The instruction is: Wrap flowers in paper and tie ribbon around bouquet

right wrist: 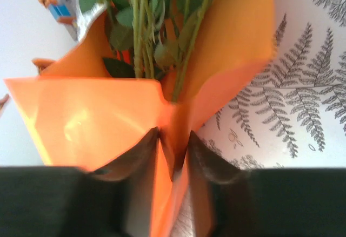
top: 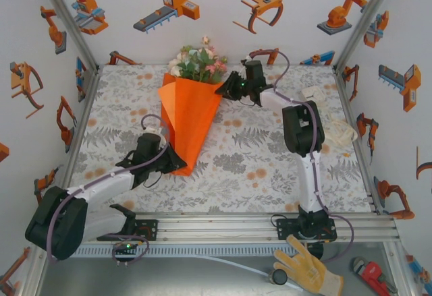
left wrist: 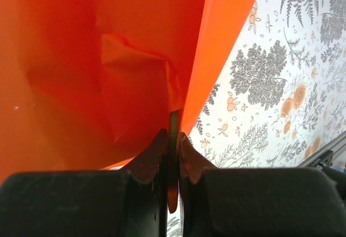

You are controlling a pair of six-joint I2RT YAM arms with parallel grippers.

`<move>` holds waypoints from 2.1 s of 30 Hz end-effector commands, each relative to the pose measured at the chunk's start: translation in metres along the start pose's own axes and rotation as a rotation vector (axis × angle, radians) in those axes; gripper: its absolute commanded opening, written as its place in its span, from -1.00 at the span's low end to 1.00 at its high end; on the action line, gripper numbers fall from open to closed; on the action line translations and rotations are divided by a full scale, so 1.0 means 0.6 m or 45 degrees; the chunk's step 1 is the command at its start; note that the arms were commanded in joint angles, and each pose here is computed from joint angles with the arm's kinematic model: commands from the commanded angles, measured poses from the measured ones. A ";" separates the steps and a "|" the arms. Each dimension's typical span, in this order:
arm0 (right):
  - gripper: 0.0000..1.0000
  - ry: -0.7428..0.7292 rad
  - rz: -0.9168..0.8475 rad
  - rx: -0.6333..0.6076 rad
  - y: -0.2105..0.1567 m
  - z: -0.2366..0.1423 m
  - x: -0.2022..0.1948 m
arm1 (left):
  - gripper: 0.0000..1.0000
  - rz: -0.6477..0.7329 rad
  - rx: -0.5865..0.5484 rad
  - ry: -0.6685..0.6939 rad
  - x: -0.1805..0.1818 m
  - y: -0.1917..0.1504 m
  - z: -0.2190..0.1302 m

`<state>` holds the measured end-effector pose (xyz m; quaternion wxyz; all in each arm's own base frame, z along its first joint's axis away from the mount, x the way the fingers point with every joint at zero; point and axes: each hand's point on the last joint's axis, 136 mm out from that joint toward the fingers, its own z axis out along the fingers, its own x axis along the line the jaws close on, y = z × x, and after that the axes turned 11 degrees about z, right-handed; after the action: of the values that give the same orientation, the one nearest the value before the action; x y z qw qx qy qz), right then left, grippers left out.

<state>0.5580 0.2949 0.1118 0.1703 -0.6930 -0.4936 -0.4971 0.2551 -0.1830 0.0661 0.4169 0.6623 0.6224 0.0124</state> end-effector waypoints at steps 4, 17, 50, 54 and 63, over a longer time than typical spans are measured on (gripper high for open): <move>0.04 -0.033 -0.126 -0.156 0.017 -0.086 0.028 | -0.75 -0.211 0.018 0.017 0.037 -0.015 -0.001; -0.15 0.211 -0.372 0.099 -0.217 0.001 0.206 | -0.78 -0.329 -0.004 -0.066 0.045 -0.008 0.010; 0.45 -0.212 -0.200 -0.235 -0.279 -0.150 0.061 | -0.05 0.259 0.043 -0.247 -0.067 0.004 0.028; 0.45 -0.243 -0.183 -0.196 -0.286 -0.132 0.046 | 0.04 0.259 0.040 -0.259 -0.071 0.004 0.025; -0.22 -0.381 -0.139 -0.212 -0.286 -0.139 0.005 | 0.09 0.221 -0.108 -0.286 -0.098 0.056 -0.034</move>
<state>0.3619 0.3190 0.1002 0.0244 -0.7338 -0.5212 -0.4350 0.2522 -0.2194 0.1018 0.4851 0.7118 0.5078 -0.0099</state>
